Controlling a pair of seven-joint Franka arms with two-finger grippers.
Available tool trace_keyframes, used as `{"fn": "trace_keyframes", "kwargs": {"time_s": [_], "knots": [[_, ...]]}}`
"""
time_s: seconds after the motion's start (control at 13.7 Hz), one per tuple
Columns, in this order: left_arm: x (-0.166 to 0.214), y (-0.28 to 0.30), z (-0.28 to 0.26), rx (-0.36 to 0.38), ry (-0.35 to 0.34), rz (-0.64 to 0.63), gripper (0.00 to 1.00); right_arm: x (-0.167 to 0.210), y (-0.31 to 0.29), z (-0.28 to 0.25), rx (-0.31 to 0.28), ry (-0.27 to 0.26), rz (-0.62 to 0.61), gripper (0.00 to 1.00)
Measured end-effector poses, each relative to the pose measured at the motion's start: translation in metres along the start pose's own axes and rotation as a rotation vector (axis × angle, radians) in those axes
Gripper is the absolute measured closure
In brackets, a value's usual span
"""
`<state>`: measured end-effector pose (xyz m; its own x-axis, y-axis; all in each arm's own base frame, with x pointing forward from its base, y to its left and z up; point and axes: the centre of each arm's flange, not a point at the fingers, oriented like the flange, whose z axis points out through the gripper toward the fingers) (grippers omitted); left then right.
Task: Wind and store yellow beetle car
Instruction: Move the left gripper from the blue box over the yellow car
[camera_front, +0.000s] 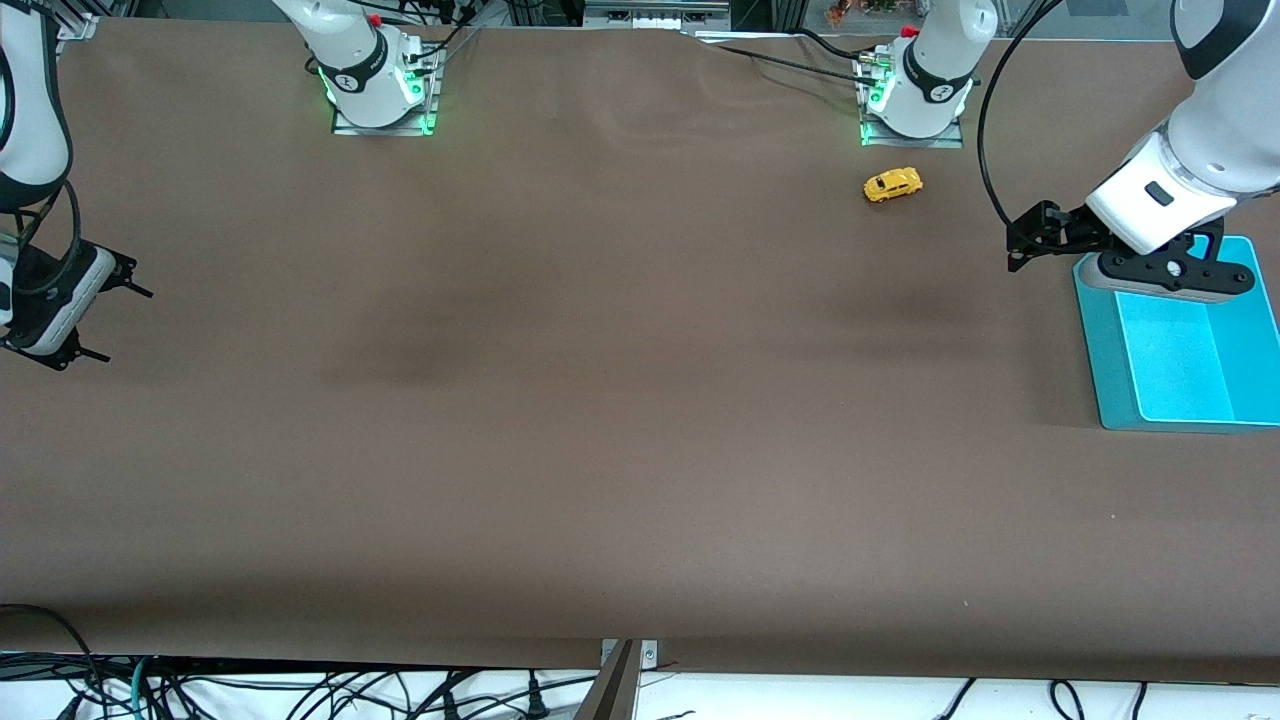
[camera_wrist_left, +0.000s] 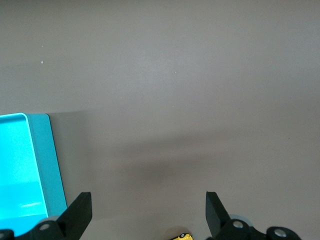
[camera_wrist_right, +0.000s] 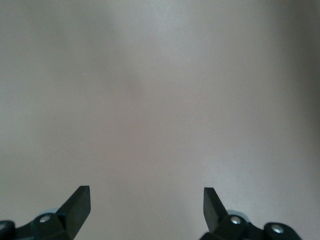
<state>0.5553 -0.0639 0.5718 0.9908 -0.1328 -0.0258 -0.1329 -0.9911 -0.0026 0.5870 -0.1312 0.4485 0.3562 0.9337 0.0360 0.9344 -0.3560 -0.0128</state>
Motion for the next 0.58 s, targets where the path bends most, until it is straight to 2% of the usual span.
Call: {"fn": "trace_keyframes", "kwargs": {"time_s": [0.22,0.58], "knots": [[0.000,0.000,0.001,0.000,-0.007,-0.001,0.00,0.000,0.000,0.000,0.000,0.000,0.002,0.00],[0.004,0.028,0.038,-0.005,-0.137,0.077,0.00,0.000,0.000,0.000,0.000,0.000,0.005,0.00]]}}
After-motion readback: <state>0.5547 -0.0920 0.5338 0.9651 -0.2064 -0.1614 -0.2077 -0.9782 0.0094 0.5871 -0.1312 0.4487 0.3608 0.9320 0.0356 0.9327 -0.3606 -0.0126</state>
